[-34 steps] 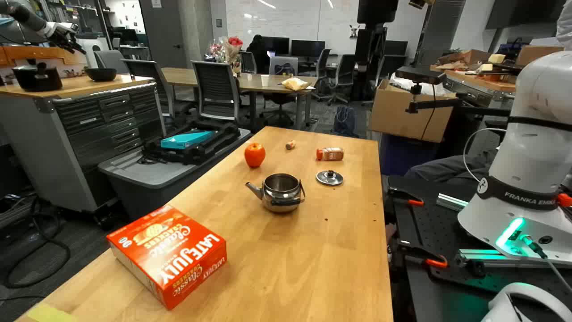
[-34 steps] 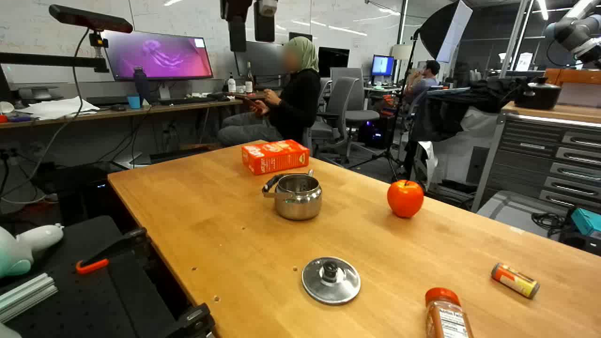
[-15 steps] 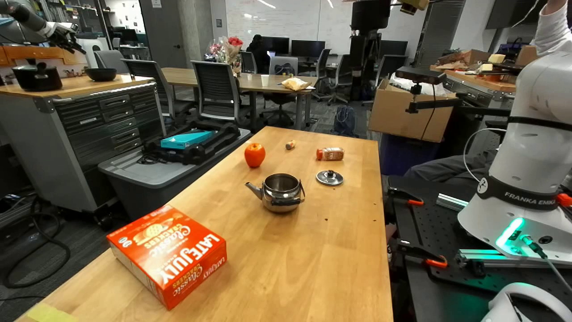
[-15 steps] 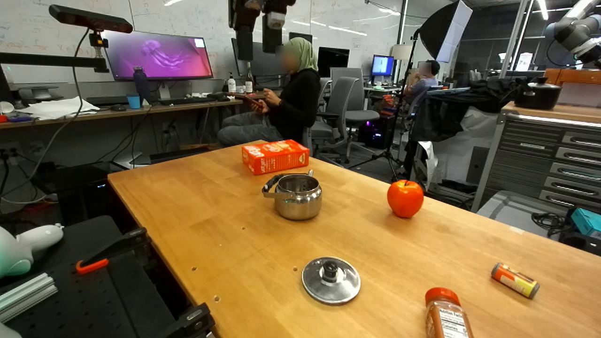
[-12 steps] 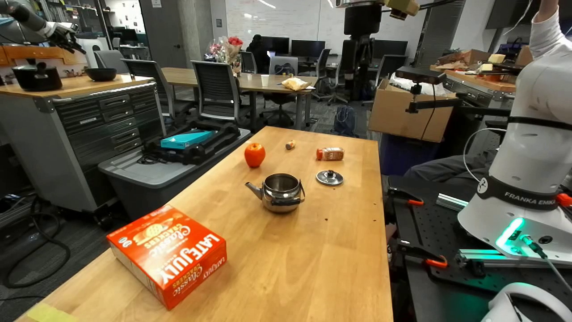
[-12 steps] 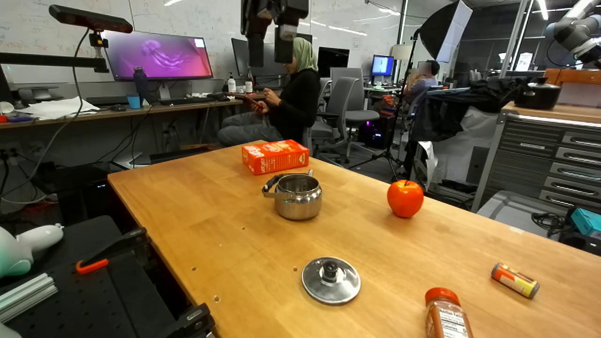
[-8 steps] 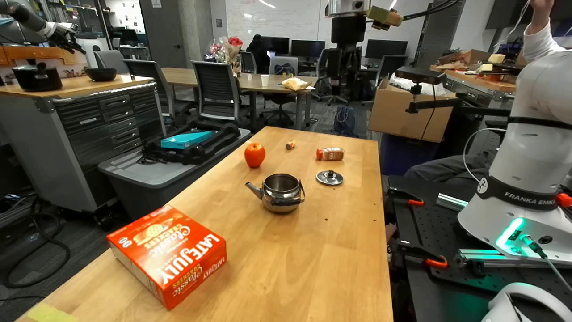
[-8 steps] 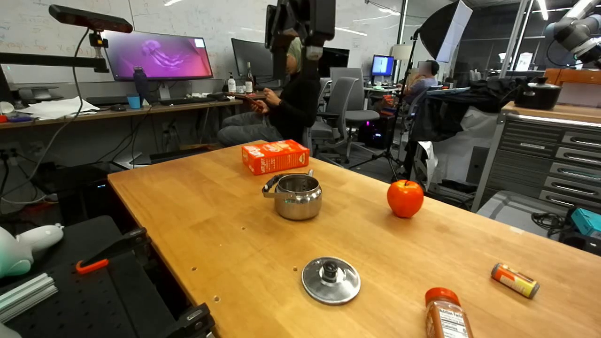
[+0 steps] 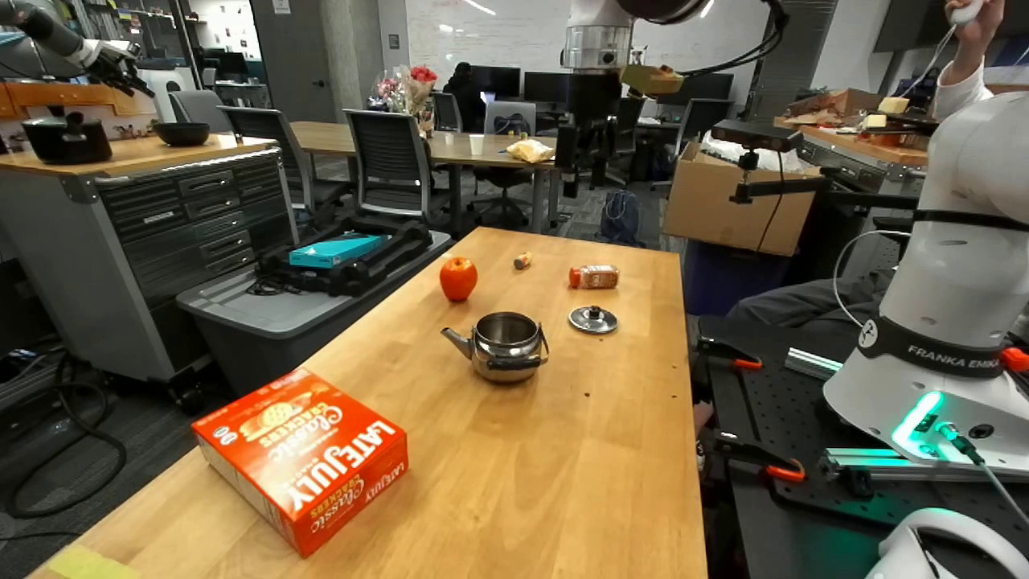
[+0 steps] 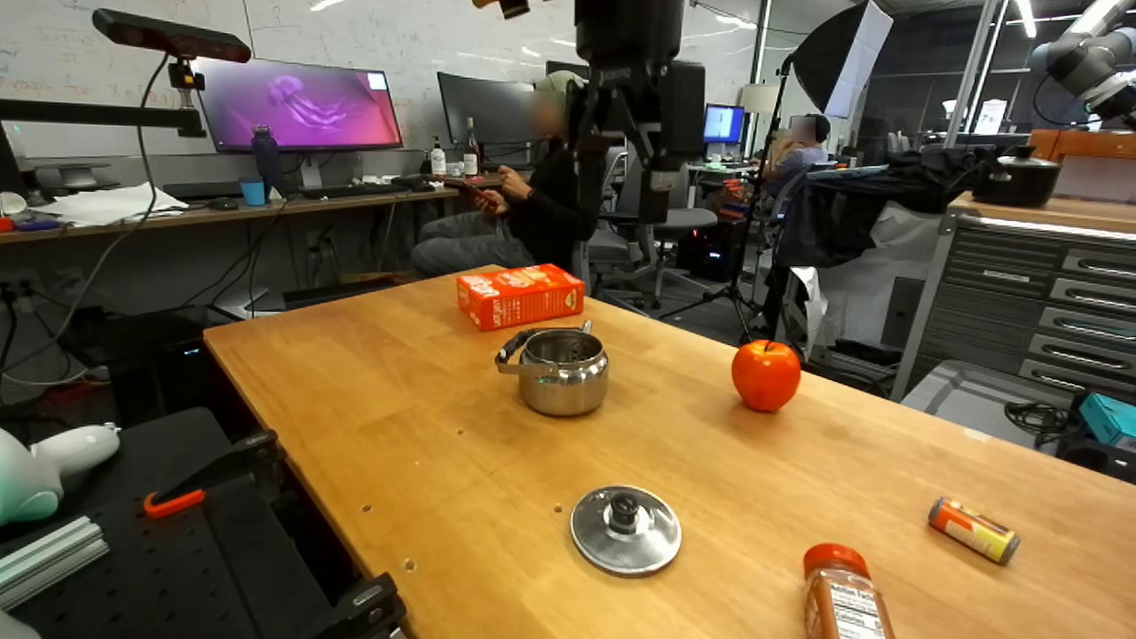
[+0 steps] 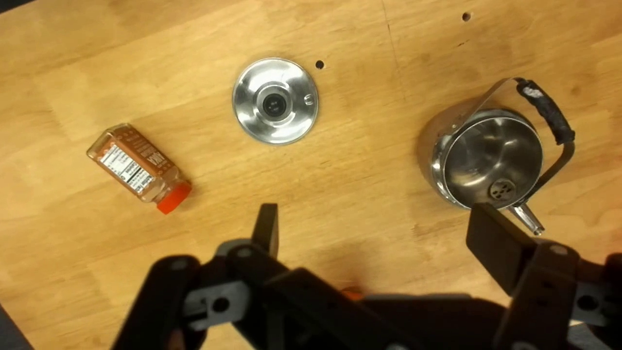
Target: Use the silver lid to cover the silver teapot
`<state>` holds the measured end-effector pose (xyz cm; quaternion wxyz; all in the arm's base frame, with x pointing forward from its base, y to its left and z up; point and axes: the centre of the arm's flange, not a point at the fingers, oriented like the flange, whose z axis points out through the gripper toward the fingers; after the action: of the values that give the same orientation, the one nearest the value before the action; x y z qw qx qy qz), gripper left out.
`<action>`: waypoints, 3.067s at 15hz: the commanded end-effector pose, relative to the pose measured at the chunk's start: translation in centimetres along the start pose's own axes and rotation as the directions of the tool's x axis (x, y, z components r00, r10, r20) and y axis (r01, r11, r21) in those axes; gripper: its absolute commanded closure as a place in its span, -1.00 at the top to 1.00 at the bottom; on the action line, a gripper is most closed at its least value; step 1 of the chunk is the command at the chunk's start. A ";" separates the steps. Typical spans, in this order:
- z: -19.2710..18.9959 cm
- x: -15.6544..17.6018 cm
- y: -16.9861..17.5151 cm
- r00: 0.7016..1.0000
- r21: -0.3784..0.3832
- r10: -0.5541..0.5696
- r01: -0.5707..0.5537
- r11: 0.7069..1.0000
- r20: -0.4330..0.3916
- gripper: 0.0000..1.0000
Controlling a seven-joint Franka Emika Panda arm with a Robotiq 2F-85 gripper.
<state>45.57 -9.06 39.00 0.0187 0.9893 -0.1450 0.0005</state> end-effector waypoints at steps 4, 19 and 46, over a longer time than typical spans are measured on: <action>3.9 2.1 2.2 1.000 0.001 -0.030 0.030 1.000 -0.009 1.00; 13.9 2.0 8.3 0.999 -0.052 -0.019 0.021 0.998 0.030 1.00; 21.9 -1.1 7.4 0.851 0.010 -0.518 0.519 0.854 0.083 1.00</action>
<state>41.86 -16.49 18.19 0.0285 0.9938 0.0929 -0.0538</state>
